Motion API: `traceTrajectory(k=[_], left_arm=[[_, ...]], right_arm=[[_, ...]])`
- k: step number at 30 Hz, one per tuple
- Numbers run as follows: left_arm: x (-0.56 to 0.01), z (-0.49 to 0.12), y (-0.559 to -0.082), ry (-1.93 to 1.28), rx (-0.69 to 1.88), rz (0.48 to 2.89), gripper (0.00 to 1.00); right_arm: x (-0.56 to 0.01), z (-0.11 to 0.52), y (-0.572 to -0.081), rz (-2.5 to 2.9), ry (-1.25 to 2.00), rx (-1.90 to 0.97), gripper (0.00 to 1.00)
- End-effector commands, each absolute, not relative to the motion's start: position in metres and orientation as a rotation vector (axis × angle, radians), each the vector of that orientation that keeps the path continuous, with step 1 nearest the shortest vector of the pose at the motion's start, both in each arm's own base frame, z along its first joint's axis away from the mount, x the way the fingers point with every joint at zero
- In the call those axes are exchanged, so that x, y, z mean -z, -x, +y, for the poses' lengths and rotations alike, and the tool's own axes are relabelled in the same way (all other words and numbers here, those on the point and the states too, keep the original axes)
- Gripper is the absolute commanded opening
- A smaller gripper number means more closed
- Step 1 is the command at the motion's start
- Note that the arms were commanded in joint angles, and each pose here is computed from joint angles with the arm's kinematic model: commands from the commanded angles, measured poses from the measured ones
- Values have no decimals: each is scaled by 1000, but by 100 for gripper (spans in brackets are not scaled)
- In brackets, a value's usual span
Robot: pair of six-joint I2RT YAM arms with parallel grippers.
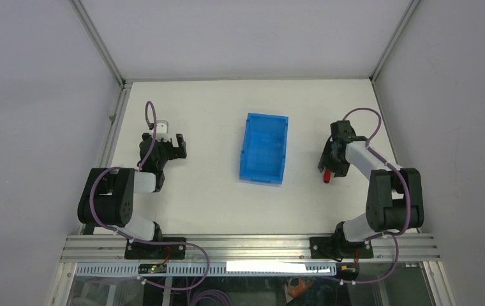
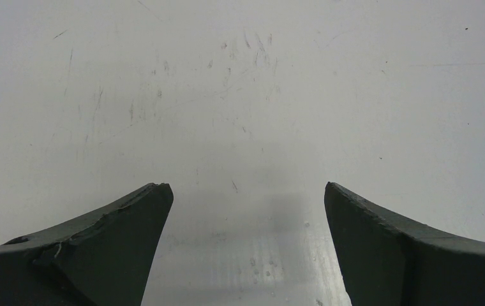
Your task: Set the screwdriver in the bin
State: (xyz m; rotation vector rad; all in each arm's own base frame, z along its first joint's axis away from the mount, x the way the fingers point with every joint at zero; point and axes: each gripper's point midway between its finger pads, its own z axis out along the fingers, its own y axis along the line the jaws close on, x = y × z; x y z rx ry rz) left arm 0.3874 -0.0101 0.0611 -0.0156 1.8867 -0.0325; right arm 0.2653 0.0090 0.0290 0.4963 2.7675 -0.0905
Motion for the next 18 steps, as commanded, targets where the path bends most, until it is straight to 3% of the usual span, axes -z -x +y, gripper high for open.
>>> traceTrajectory(k=[1,7,9,11,14,18], left_arm=[[-78,-16,-394,17,60,1826,99],[-79,-17,-394,16,61,1826,99],[-79,-17,-394,15,61,1826,99],[-79,-16,-394,16,61,1826,99],[-79,-17,-394,15,61,1825,99],[-79,-16,-394,16,60,1826,99]], right_arm=[[-30,13,-274,2773,-514,50,52],[-23,9,-266,2816,-536,99,39],[-24,10,-266,2811,-534,83,31],[-27,10,-269,2789,-532,77,16],[-46,3,-273,2738,-526,116,4],[-88,-4,-281,2651,-517,144,1]])
